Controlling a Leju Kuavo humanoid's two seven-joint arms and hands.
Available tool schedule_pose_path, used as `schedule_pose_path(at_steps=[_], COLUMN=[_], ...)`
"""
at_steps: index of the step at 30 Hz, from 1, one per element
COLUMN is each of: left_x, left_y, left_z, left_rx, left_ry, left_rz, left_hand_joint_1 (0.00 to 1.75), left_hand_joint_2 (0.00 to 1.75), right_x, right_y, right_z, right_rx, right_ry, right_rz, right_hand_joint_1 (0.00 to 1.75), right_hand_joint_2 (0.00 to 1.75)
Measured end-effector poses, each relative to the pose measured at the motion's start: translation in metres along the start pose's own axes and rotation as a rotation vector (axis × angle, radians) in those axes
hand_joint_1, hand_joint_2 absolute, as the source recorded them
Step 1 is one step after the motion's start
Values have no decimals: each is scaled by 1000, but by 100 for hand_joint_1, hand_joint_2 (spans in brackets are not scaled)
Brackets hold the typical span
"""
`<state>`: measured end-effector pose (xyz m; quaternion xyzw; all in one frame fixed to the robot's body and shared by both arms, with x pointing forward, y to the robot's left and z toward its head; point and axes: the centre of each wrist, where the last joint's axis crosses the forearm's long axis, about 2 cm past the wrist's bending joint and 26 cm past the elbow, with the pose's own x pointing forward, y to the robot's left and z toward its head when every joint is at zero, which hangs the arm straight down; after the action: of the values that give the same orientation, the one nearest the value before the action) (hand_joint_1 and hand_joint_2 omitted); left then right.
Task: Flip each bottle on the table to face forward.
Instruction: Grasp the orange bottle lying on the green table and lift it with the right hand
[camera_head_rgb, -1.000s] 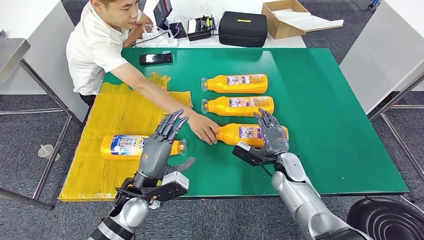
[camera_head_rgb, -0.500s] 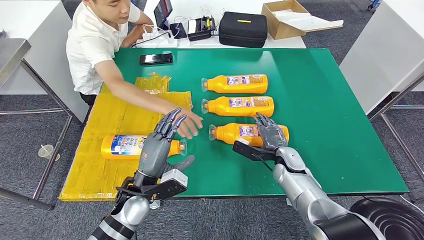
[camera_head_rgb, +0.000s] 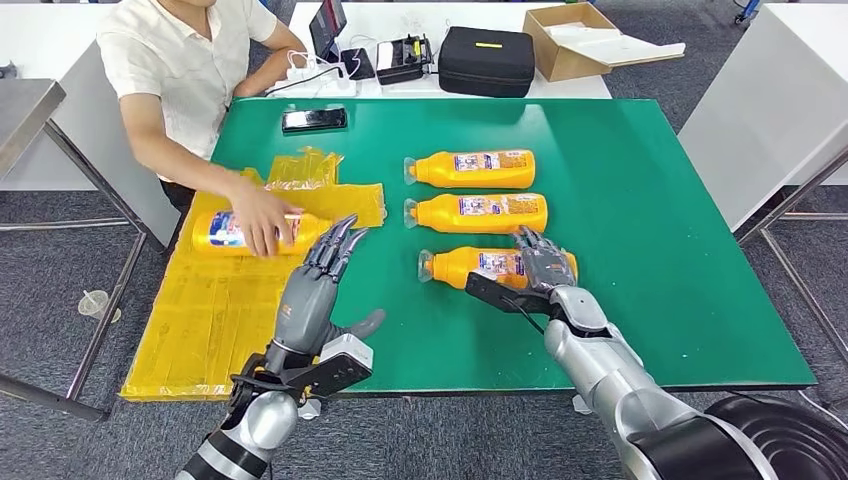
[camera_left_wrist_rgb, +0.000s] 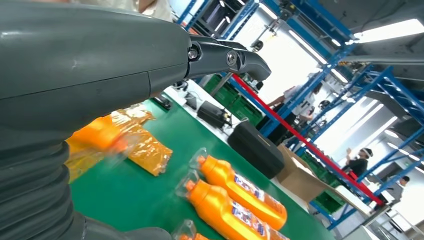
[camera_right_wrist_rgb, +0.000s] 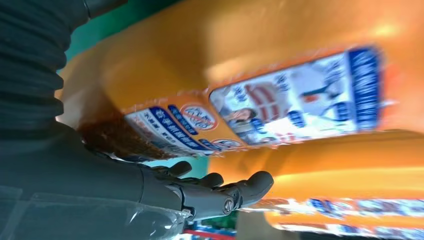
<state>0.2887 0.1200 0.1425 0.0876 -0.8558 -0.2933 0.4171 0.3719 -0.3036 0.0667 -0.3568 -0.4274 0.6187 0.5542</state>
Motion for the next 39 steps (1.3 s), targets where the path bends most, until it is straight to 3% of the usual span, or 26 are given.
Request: schedule_pose_path(at_steps=[2, 3, 15, 26, 30, 34, 39], left_x=[-1, -2, -13, -28, -36, -43, -46], left_y=[0, 0, 5, 15, 17, 12, -4], left_z=[2, 3, 15, 14, 12, 11, 12], left_rx=[2, 4, 18, 53, 86, 121, 156], left_ry=[14, 20, 116, 184, 232, 302, 354], left_rz=[-4, -6, 41, 208, 315, 544, 836], left_hand_joint_1=[0, 0, 0, 0, 0, 0, 0], left_hand_joint_2=[175, 175, 175, 175, 175, 175, 175], right_x=[1, 2, -10, -37, -40, -28, 16], right_y=[-1, -2, 1, 9, 10, 15, 18], right_z=[0, 0, 10, 25, 29, 32, 33], right_rx=[14, 23, 106, 158, 131, 86, 23], right_ry=[37, 52, 18, -175, -293, -420, -582], right_rz=[22, 33, -6, -283, -475, -655, -845], right_hand_joint_1=[141, 173, 175, 175, 175, 175, 175], right_hand_joint_2=[175, 175, 175, 175, 175, 175, 175])
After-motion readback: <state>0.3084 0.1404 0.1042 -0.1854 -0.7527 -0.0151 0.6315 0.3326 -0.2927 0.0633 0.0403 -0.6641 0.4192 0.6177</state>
